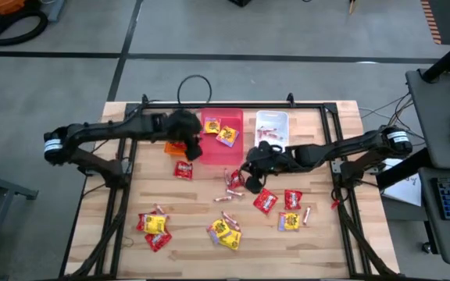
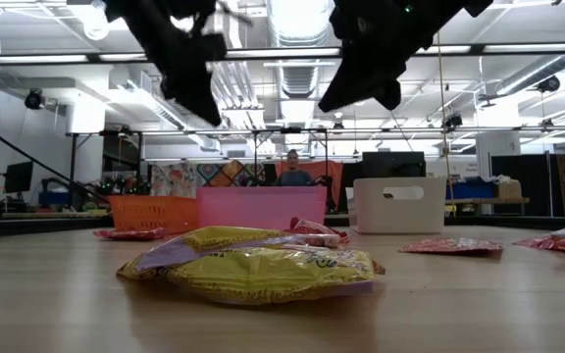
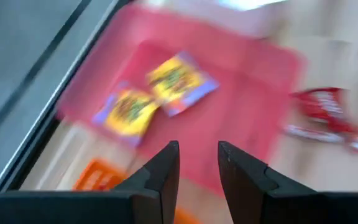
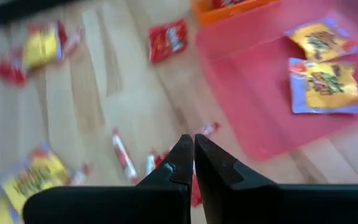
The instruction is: Organize candy in baskets
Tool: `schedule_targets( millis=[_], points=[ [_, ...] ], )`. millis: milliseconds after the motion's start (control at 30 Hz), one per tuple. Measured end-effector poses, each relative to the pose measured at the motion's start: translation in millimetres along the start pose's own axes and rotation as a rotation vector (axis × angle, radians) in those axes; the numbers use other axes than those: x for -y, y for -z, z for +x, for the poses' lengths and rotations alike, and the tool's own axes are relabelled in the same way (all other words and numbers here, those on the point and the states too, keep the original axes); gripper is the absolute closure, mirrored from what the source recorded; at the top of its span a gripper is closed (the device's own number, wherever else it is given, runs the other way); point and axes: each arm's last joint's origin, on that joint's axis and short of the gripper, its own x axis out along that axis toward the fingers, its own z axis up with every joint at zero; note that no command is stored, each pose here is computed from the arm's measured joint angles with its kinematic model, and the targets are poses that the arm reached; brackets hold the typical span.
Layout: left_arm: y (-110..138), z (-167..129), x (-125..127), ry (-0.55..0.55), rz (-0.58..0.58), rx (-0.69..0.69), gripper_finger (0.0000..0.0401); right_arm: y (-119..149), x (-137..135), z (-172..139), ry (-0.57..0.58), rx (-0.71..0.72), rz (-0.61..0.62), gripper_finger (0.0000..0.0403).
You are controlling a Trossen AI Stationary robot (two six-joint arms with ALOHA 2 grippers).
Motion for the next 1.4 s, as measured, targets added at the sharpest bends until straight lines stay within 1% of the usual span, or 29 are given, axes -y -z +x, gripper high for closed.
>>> schedule_targets(
  millis=[133, 200, 333, 400, 533, 633, 800, 1000, 1233, 1400],
  points=[
    [-1, -14, 35, 0.092, 0.139, 0.073, 0.0307, 15, -13, 15, -0.016, -0.061, -0.202, 0.0394],
    [-1, -20, 50, 0.134, 0.187, 0.099, 0.0307, 21, -18, 22, -0.023, -0.087, -0.269, 0.0394],
    [6, -28, 76, 0.205, 0.275, 0.116, 0.0307, 32, -25, 34, -0.053, -0.128, -0.309, 0.039],
    [10, -29, 86, 0.233, 0.301, 0.127, 0.0307, 36, -28, 38, -0.071, -0.149, -0.299, 0.0382],
    [22, -25, 102, 0.274, 0.33, 0.156, 0.0307, 45, -30, 47, -0.063, -0.189, -0.276, 0.0357],
    [32, -20, 108, 0.291, 0.332, 0.157, 0.0307, 53, -31, 57, -0.05, -0.223, -0.257, 0.0345],
    [41, -14, 110, 0.3, 0.282, 0.149, 0.0307, 64, -30, 74, -0.037, -0.253, -0.248, 0.0341],
    [42, -13, 110, 0.303, 0.266, 0.154, 0.0307, 71, -30, 82, -0.028, -0.272, -0.221, 0.034],
    [37, -14, 112, 0.311, 0.258, 0.201, 0.0307, 69, -36, 83, -0.049, -0.236, -0.217, 0.0327],
    [36, -14, 112, 0.312, 0.268, 0.217, 0.0307, 77, -35, 94, -0.028, -0.246, -0.21, 0.0327]
  ],
)
